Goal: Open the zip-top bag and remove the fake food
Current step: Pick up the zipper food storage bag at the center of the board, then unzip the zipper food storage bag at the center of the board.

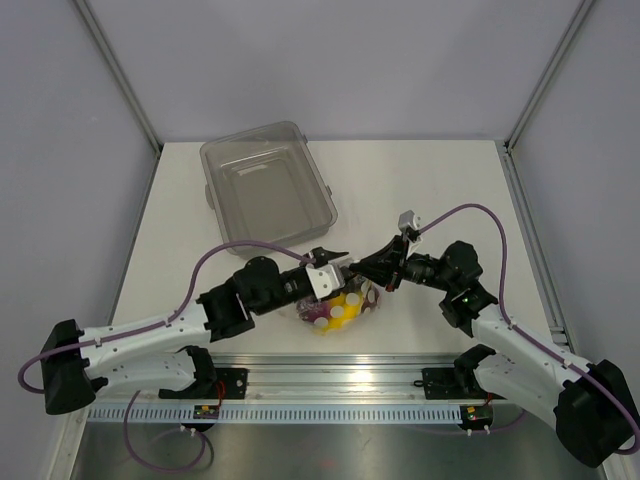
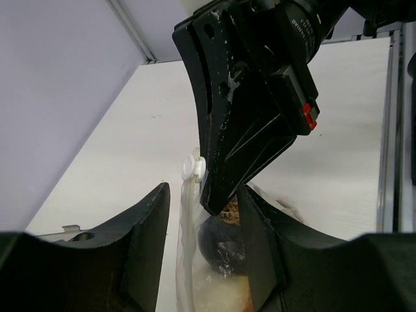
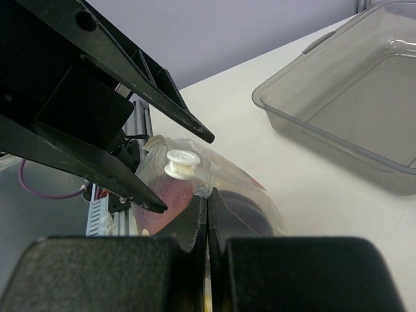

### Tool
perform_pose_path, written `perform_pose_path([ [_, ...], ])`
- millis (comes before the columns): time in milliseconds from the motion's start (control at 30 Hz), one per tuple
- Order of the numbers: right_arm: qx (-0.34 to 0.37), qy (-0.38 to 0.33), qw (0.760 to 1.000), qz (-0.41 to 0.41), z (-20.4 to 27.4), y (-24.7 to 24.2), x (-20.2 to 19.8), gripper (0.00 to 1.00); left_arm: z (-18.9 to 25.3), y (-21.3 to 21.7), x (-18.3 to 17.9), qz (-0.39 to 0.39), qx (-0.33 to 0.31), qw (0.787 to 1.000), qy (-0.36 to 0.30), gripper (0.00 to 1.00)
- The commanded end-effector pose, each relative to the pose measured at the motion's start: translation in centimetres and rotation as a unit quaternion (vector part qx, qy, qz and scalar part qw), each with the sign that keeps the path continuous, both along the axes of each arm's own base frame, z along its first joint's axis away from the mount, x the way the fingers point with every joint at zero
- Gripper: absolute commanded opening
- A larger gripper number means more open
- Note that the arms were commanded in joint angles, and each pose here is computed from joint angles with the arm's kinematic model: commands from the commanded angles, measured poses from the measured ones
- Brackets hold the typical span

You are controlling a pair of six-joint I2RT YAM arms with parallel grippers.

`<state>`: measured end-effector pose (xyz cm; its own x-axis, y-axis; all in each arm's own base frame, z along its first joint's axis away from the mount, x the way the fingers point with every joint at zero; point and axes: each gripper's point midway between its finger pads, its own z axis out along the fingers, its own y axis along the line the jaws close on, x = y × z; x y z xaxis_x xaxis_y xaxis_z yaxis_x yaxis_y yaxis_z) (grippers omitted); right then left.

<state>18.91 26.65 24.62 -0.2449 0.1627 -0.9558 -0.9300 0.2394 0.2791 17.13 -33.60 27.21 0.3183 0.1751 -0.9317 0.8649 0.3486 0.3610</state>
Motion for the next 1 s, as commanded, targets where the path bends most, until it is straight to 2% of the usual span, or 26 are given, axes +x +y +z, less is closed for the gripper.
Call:
perform_pose_path([
  [0, 0.027, -0.03, 0.999, -0.002, 3.2, 0.3, 0.2, 0.0, 3.9, 0.1, 1.5, 0.049, -0.031, 0.997, -0.06, 0.49],
  [267, 0.026, -0.033, 0.999, 0.001, 3.1, 0.3, 0.1, 0.01, 4.9, 0.1, 1.5, 0.054, -0.041, 0.993, -0.1, 0.49],
  [400, 0.025, -0.033, 0.999, 0.001, 3.1, 0.3, 0.2, 0.0, 5.2, -0.6, 0.7, 0.023, -0.036, 0.992, -0.117, 0.48],
  [800, 0.026, -0.037, 0.999, 0.004, 3.2, 0.2, 0.0, 0.01, 3.8, -1.9, 0.5, -0.001, -0.002, 0.994, -0.112, 0.43],
  [867, 0.027, -0.038, 0.999, 0.006, 3.2, 0.3, -0.1, 0.01, 3.8, -2.0, 0.6, 0.0, -0.001, 0.994, -0.111, 0.41],
  [900, 0.027, -0.038, 0.999, 0.006, 3.2, 0.2, -0.2, 0.01, 3.9, -2.0, 0.7, 0.004, -0.001, 0.993, -0.114, 0.35],
  [967, 0.027, -0.04, 0.999, 0.005, 3.2, 0.2, -0.2, 0.01, 3.8, -1.8, 0.7, 0.005, -0.004, 0.993, -0.116, 0.31],
])
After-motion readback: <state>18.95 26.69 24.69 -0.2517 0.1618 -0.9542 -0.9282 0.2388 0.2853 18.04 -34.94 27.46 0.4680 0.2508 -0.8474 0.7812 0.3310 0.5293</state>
